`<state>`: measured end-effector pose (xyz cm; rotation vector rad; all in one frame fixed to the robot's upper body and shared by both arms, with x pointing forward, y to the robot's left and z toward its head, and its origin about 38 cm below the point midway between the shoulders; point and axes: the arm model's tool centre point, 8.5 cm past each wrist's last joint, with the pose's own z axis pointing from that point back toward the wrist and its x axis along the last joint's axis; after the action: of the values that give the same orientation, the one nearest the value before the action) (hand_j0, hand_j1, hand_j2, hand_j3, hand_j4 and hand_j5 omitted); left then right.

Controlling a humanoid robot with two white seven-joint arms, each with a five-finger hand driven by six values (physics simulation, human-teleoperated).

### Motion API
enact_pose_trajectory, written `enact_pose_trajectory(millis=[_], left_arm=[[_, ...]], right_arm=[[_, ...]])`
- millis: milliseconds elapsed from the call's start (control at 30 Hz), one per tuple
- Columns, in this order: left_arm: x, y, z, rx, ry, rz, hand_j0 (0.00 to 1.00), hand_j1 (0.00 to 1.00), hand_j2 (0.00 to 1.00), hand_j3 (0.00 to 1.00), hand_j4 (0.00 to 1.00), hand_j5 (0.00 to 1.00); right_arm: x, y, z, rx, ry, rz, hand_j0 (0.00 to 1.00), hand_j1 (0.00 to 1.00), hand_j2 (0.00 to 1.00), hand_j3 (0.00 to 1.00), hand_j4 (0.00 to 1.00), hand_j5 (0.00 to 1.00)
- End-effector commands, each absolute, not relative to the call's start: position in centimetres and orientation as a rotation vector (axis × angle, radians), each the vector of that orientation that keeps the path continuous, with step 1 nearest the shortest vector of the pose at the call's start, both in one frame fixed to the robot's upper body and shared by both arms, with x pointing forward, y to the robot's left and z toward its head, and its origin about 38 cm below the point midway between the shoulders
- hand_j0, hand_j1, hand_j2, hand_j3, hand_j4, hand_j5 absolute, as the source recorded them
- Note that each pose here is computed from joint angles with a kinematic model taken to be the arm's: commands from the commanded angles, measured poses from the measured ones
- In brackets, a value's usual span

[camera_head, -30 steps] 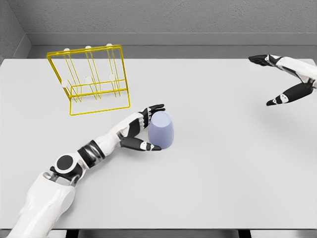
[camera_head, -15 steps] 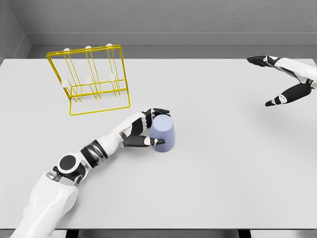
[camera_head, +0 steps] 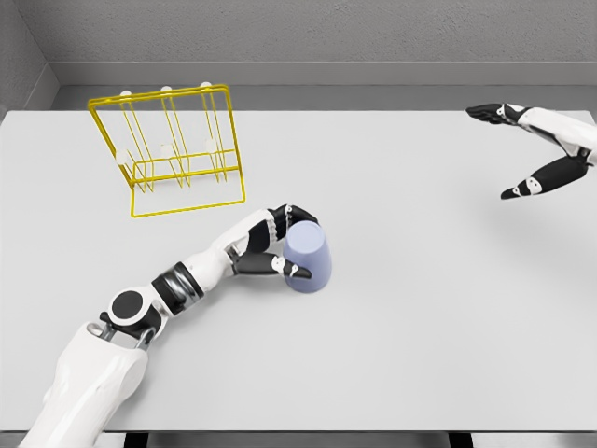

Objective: Place the cup on the cup holder with both arms

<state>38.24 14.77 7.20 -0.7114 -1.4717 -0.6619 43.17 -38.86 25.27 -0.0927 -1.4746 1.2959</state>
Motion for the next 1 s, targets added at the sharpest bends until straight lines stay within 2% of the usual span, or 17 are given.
enact_pose_trajectory(millis=[0, 367, 700, 967], left_arm=[[38.2, 14.7, 7.9, -0.723, -1.490, -0.662, 0.44, 0.44, 0.44, 0.44, 0.44, 0.44], [37.4, 14.7, 11.7, -0.763, -1.583, -0.693, 0.42, 0.42, 0.42, 0.42, 0.42, 0.42], [37.7, 18.6, 14.6, -0.747, -1.646, -0.665, 0.40, 0.40, 0.40, 0.40, 0.40, 0.40], [38.6, 19.8, 16.7, -0.733, -1.697, -0.656, 0.39, 0.39, 0.39, 0.39, 0.39, 0.39]], right_arm=[[43.2, -38.9, 25.3, -0.090, -1.477, 1.292, 1.00, 1.00, 1.00, 1.00, 1.00, 1.00], [43.2, -38.8, 25.5, -0.091, -1.482, 1.292, 1.00, 1.00, 1.00, 1.00, 1.00, 1.00], [43.2, -38.8, 25.5, -0.091, -1.482, 1.292, 1.00, 1.00, 1.00, 1.00, 1.00, 1.00], [43.2, -38.8, 25.5, -0.091, -1.482, 1.292, 1.00, 1.00, 1.00, 1.00, 1.00, 1.00]])
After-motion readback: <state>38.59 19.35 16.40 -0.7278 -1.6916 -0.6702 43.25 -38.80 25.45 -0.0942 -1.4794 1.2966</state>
